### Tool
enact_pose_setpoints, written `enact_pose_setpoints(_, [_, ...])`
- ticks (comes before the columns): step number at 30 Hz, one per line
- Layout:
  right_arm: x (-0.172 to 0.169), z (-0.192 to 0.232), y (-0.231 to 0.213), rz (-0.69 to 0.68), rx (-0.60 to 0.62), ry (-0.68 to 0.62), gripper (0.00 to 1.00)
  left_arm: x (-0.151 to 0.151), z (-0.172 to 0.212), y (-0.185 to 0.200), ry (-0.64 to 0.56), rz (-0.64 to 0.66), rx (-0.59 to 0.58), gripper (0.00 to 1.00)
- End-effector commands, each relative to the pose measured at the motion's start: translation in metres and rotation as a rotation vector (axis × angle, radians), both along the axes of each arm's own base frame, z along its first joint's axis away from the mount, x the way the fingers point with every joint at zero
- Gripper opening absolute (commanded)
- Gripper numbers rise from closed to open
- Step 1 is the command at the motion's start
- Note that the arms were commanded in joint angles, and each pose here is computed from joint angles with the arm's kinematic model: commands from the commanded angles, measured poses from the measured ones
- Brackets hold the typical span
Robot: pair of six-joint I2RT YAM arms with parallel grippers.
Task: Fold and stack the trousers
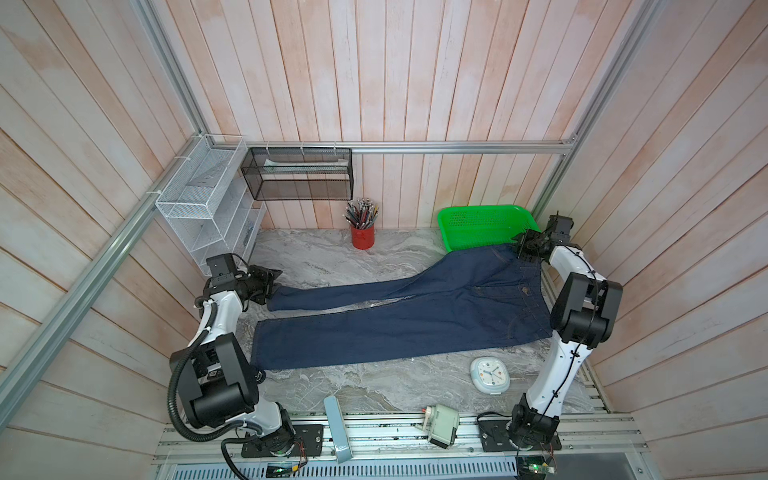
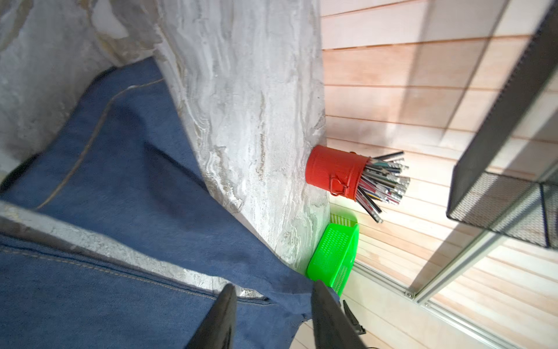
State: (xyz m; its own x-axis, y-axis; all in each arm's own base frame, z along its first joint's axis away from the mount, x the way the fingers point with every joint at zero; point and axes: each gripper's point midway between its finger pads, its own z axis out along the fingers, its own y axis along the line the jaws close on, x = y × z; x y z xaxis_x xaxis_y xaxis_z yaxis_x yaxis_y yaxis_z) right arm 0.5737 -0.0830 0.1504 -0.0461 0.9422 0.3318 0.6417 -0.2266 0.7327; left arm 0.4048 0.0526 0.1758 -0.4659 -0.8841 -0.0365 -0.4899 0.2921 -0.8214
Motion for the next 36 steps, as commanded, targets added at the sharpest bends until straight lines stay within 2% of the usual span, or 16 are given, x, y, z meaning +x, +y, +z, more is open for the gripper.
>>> enact_pose_setpoints(1, [-0.007, 0.042, 0.012, 0.099, -0.081, -0.091, 0.32, -0.002, -0.004, 0.005, -0.016, 0.011, 0.053, 0.53])
enact_pose_setpoints(2, [-0.01, 0.05, 0.013, 0.129, -0.118, -0.104, 0.32, -0.002, -0.002, 0.002, -0.024, 0.0, 0.049, 0.54])
enact_pose_setpoints(7, [-0.027, 0.095, 0.021, 0.291, -0.468, -0.141, 0.35, -0.007, 0.02, -0.011, -0.082, -0.047, 0.128, 0.56])
enact_pose_setpoints(9, [-0.035, 0.112, 0.032, 0.356, -0.622, -0.162, 0.35, -0.014, 0.025, -0.014, -0.076, -0.061, 0.219, 0.57])
enact_pose_setpoints(13, [-0.052, 0.132, 0.064, 0.482, -0.916, -0.195, 0.37, -0.035, 0.017, -0.013, 0.014, -0.073, 0.426, 0.57])
enact_pose_setpoints(17, [-0.064, 0.145, 0.124, 0.587, -1.289, -0.318, 0.39, -0.051, 0.002, -0.025, 0.053, -0.13, 0.575, 0.57])
enact_pose_setpoints(19, [-0.072, 0.151, 0.175, 0.715, -1.495, -0.475, 0.36, -0.055, -0.002, -0.03, 0.05, -0.159, 0.639, 0.57])
enact_pose_setpoints(21, [-0.095, 0.146, 0.249, 0.925, -1.712, -0.732, 0.3, -0.058, 0.001, -0.033, 0.014, -0.168, 0.668, 0.57])
enact_pose_setpoints(22, [-0.108, 0.143, 0.279, 0.992, -1.794, -0.855, 0.25, -0.059, 0.006, -0.034, -0.015, -0.165, 0.67, 0.57])
enact_pose_setpoints(23, [-0.128, 0.131, 0.312, 1.117, -1.85, -0.993, 0.16, -0.061, 0.012, -0.034, -0.046, -0.152, 0.671, 0.57])
enact_pose_setpoints(24, [-0.146, 0.12, 0.338, 1.229, -1.889, -1.115, 0.09, -0.063, 0.021, -0.035, -0.082, -0.135, 0.669, 0.57])
enact_pose_setpoints(25, [-0.157, 0.113, 0.355, 1.277, -1.915, -1.184, 0.09, -0.064, 0.029, -0.036, -0.112, -0.12, 0.667, 0.57])
enact_pose_setpoints(27, [-0.173, 0.092, 0.39, 1.437, -1.89, -1.314, 0.22, -0.069, 0.048, -0.035, -0.171, -0.082, 0.665, 0.57])
enact_pose_setpoints(29, [-0.185, 0.072, 0.423, 1.63, -1.805, -1.405, 0.33, -0.074, 0.065, -0.033, -0.206, -0.037, 0.664, 0.58])
enact_pose_setpoints(32, [-0.202, 0.039, 0.467, 1.865, -1.781, -1.483, 0.41, -0.084, 0.085, -0.028, -0.238, 0.024, 0.667, 0.6])
enact_pose_setpoints(36, [-0.214, 0.004, 0.52, 2.03, -1.784, -1.56, 0.46, -0.099, 0.107, -0.023, -0.284, 0.092, 0.664, 0.61])
